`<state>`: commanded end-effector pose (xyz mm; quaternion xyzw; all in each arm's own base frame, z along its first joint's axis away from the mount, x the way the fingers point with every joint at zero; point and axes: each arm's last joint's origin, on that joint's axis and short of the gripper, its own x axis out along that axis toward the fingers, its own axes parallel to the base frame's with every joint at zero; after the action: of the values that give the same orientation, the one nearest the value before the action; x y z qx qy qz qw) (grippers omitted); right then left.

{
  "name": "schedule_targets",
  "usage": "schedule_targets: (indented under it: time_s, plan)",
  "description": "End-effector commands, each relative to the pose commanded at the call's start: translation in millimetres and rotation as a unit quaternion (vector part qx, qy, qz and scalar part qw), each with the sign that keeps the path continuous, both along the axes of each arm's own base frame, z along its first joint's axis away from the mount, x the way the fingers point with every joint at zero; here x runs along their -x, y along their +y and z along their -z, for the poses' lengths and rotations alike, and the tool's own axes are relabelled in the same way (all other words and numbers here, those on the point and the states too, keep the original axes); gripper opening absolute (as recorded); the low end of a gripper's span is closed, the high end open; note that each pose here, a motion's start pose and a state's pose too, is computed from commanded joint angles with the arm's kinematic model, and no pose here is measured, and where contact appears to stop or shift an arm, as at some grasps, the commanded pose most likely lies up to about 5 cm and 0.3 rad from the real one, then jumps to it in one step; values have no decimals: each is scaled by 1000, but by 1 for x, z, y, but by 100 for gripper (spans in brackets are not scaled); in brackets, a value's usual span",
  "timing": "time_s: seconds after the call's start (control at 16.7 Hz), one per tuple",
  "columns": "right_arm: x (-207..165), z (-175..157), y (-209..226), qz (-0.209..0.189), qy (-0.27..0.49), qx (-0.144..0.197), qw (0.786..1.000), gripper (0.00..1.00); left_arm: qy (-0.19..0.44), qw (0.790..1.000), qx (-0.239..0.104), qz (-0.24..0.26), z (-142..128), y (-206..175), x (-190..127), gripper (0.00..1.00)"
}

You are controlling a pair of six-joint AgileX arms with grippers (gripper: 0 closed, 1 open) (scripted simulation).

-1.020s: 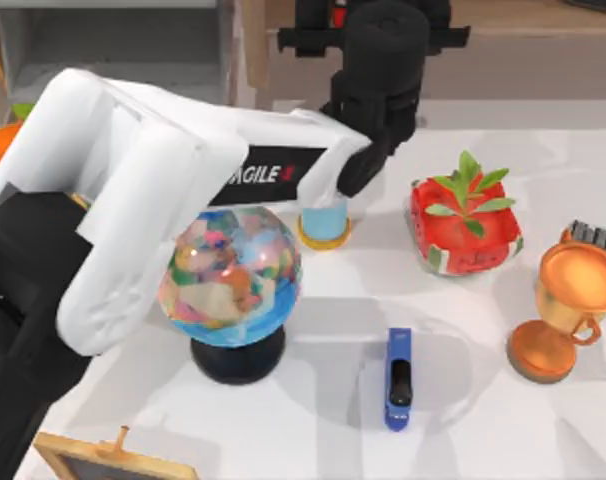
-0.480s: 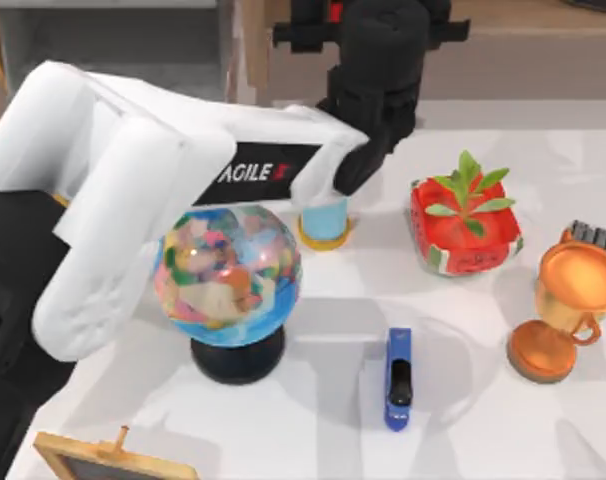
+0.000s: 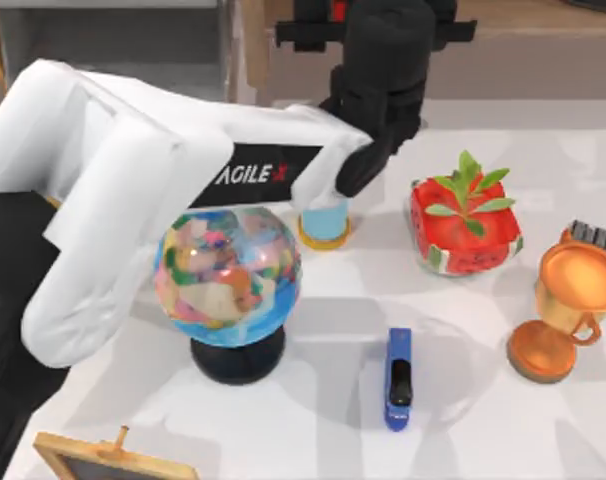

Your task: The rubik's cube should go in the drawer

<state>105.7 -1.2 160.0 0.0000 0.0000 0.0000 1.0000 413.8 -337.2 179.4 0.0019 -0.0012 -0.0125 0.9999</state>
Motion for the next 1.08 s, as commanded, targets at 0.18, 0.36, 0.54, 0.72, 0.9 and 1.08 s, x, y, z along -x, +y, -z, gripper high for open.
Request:
schedule_targets:
  time_s: [0.18,0.36,0.54,0.72,0.9,1.08]
  plan:
    - [0,0,0,0,0,0,1000,100,-13,999,-7,47,-29,-26,20,0]
    - [0,0,0,0,0,0,1000,100,-36,992,-26,117,-85,-55,53,0]
    - [0,0,0,0,0,0,1000,100,-73,984,-52,152,-162,-46,65,0]
    - [0,0,0,0,0,0,1000,100,-115,980,-88,138,-244,6,58,0]
    - [0,0,0,0,0,0,1000,100,-144,976,-136,85,-319,88,52,0]
    - [0,0,0,0,0,0,1000,100,-145,971,-191,14,-373,179,61,0]
